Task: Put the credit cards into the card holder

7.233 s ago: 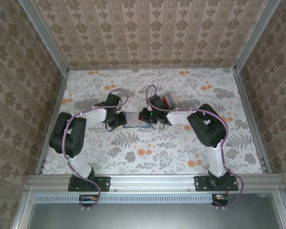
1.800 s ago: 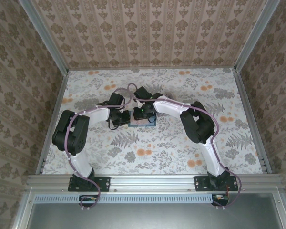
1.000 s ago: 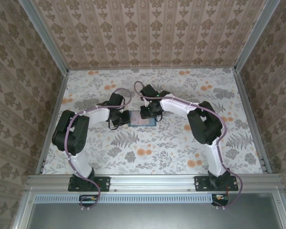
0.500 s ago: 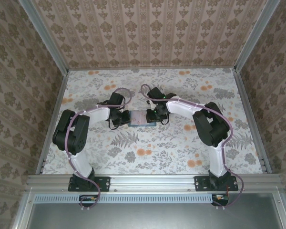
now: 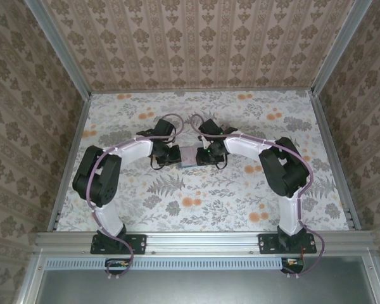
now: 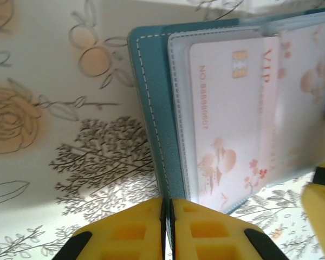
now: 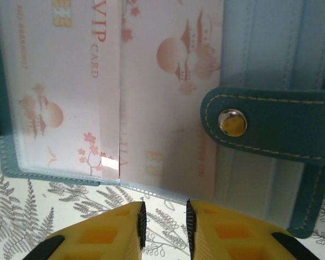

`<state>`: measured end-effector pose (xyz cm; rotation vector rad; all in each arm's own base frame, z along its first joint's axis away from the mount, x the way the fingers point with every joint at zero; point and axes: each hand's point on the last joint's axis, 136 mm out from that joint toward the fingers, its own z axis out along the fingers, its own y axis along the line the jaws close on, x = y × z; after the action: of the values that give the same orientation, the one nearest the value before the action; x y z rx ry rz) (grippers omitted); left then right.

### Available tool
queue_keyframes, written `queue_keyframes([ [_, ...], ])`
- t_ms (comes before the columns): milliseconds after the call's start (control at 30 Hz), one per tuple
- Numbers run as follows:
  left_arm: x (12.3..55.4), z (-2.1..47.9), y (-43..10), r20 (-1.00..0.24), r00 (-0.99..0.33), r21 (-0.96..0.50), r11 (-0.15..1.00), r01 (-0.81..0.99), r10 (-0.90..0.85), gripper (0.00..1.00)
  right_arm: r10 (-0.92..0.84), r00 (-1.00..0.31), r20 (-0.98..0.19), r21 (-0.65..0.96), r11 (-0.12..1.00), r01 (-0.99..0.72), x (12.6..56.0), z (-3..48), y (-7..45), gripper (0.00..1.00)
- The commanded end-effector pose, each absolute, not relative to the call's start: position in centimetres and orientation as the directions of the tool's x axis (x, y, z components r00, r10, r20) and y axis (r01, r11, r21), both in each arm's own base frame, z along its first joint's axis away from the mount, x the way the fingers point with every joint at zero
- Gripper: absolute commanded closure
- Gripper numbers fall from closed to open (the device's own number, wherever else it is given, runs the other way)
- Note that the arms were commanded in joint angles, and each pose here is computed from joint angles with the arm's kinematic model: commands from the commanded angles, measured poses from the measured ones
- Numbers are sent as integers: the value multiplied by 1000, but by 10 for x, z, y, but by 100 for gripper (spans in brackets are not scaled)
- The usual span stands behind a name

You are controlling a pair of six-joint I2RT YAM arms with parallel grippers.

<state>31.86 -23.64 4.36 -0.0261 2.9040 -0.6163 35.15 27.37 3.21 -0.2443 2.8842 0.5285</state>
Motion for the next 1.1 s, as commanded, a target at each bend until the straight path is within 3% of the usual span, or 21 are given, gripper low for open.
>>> queue_keyframes([
  [0, 319, 56, -234, -181, -983, -387, 922, 34, -40, 87, -61, -963, -261, 369, 916, -158, 364, 44, 269, 71],
  [300, 324, 62, -189, -212, -967, -370, 927, -58, -145, 86, -19, -957, -288, 378, 916, -132, 378, 53, 260, 71],
  [700, 342, 65, -268, -211, -977, -440, 895, 79, -17, 85, -11, -958, -286, 374, 919, -122, 396, 41, 256, 69],
  [1067, 333, 16, -269, -123, -992, -417, 908, 44, -9, 86, -11, -968, -253, 378, 919, -109, 392, 25, 258, 69],
])
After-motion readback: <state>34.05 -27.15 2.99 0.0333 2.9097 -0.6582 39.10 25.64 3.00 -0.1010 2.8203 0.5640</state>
